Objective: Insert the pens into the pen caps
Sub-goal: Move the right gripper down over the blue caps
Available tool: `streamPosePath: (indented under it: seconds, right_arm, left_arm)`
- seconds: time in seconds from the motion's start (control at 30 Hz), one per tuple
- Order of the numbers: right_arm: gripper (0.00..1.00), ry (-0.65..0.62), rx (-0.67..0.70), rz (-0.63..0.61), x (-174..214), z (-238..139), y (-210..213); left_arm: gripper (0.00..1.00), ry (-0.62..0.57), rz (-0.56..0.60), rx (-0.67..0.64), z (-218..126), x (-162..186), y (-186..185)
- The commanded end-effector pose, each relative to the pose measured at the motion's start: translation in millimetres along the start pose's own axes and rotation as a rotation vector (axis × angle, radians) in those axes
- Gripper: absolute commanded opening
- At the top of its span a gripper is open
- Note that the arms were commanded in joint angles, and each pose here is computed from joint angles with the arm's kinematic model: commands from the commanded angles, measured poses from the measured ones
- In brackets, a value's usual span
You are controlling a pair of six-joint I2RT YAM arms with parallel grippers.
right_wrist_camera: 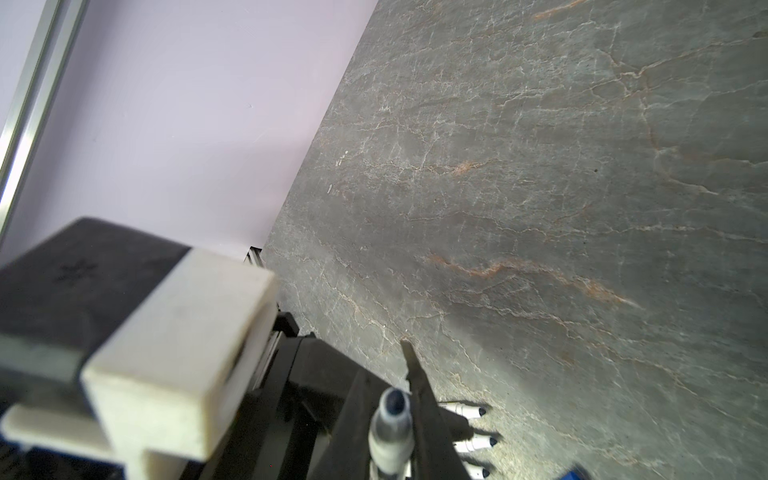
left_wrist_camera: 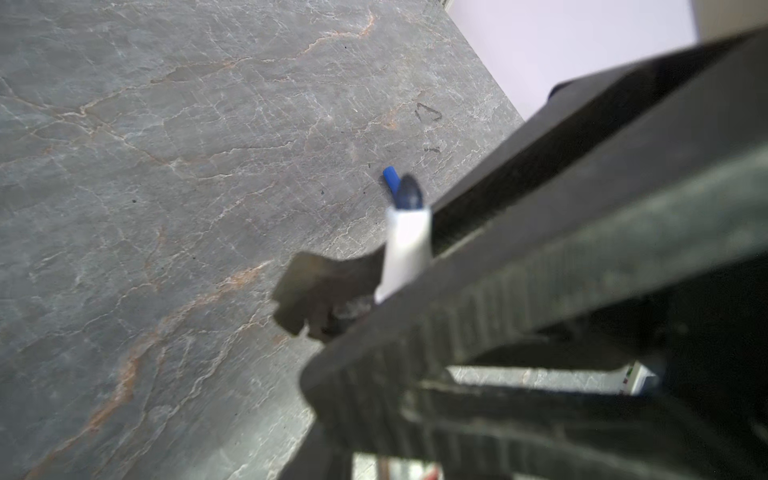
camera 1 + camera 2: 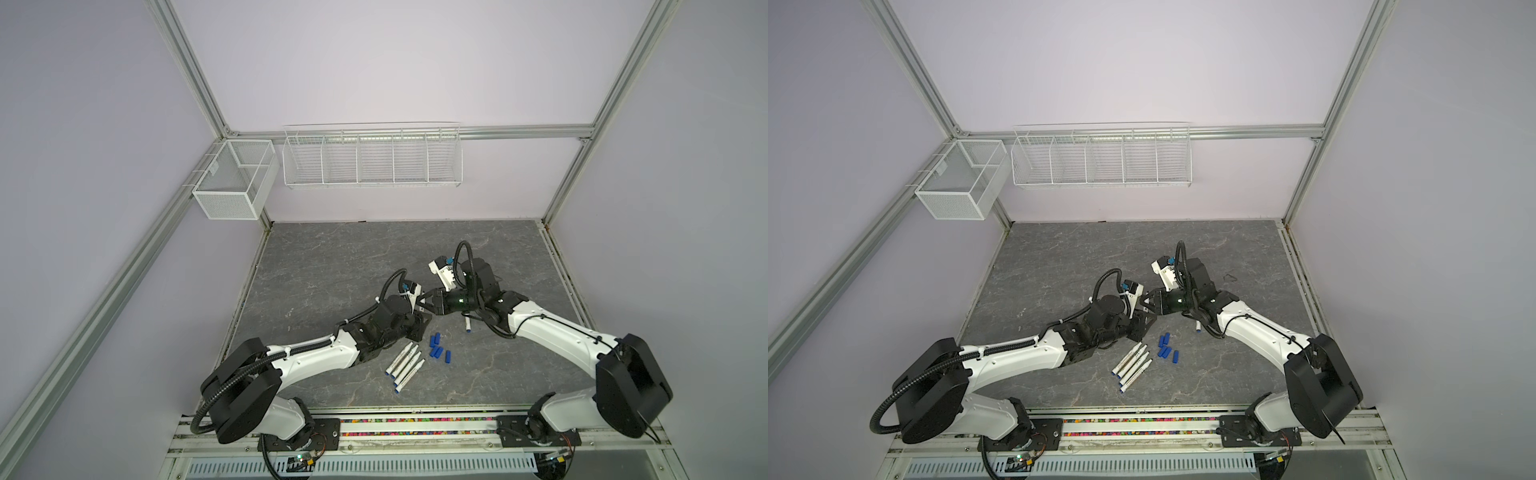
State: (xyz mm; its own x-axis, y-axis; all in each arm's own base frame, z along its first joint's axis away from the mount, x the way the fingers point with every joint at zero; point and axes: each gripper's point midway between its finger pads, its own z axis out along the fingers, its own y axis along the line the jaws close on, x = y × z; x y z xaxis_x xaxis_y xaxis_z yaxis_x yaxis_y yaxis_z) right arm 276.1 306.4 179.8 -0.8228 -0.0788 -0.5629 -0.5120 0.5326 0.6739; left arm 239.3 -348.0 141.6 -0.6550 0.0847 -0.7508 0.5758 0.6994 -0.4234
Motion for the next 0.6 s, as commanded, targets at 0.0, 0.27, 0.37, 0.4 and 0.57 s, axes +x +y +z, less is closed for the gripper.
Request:
streamPosePath:
  seconds: [0.0,0.27,0.37,0.4,0.57]
  right_arm:
    - [0.08,-0.004,-0.003,-0.013,0.8,-3.9,3.0]
    - [0.31,0.006,0.084,-0.014,4.5,-12.5,-12.2]
    - [0.49,0.041,0.182,-0.030,19.2,-22.5,-25.5]
    - [0.50,0.056,0.229,-0.037,25.5,-26.2,-32.3]
    - [0.51,0.207,0.452,-0.046,81.9,-44.5,-70.3]
  left_arm:
    - [0.17,-0.014,0.011,0.013,-0.7,-7.1,-6.0]
    - [0.00,-0.042,-0.003,-0.021,-10.0,-8.1,2.1]
    - [0.00,-0.046,-0.026,-0.106,-11.7,-6.3,18.0]
    - [0.00,-0.049,-0.042,-0.141,-11.9,-5.4,24.8]
    - [0.00,-0.095,-0.090,-0.292,-18.5,-8.4,53.6]
